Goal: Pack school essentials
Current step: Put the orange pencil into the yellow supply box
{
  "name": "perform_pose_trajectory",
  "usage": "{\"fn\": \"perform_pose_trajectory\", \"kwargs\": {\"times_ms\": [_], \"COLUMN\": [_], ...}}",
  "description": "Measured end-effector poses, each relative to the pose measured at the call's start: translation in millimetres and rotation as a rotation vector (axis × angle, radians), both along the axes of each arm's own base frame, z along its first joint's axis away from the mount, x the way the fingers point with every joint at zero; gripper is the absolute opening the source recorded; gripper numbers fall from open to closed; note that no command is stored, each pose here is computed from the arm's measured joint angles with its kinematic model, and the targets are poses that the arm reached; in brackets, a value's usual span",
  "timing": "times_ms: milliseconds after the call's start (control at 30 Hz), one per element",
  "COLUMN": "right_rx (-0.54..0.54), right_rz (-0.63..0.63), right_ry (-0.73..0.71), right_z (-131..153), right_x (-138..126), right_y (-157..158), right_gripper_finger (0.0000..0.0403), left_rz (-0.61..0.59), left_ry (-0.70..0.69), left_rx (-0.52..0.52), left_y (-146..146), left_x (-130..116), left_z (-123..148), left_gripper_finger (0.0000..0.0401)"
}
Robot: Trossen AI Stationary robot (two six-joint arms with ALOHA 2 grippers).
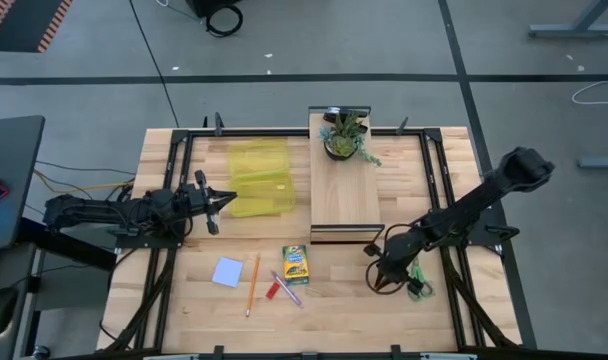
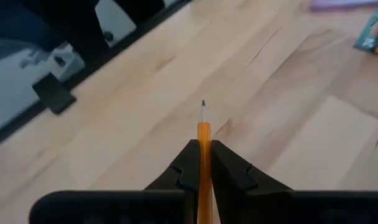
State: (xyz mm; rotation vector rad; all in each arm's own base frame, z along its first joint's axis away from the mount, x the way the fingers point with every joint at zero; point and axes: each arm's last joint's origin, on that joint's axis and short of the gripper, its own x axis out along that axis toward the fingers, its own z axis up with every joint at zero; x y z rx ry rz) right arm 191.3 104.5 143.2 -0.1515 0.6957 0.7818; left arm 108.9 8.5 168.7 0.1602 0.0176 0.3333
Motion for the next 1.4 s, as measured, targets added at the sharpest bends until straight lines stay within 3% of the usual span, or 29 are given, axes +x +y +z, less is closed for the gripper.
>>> {"fn": "perform_pose_trajectory", "kwargs": {"times_ms": [600, 733, 900, 1100, 1267, 1400], "right_rx": [0.153, 0.152, 0.134, 0.136, 0.129, 0.103], "right_rz": [-0.223, -0.221, -0.224, -0.241, -0.259, -0.263], "right_ry": [-0.037, -0.051, -0.062, -0.083, -0.102, -0.112], "right_z": [32, 42, 50, 56, 65, 79], "right_x": [-4, 1, 8, 12, 18, 24], "right_y": [-6, -3, 0, 0, -3, -8], "right_gripper_finger": [0.0035, 0.0035, 0.0035, 0.0035, 0.0035, 0.0035], "left_rz": [-0.001, -0.003, -0.009, -0.015, -0.049, -0.120], "left_ry": [-0.010, -0.085, -0.228, -0.361, -0.423, -0.469], "left_rx": [-0.028, -0.243, -0.638, -1.021, -1.175, -1.150], "left_y": [0, 0, 0, 0, -1, -4], "left_x": [0, 0, 0, 0, 0, 0], "left_z": [0, 0, 1, 1, 3, 11], "left_gripper_finger": [0.0037, 0.0040, 0.0034, 0.0026, 0.0027, 0.0029]}}
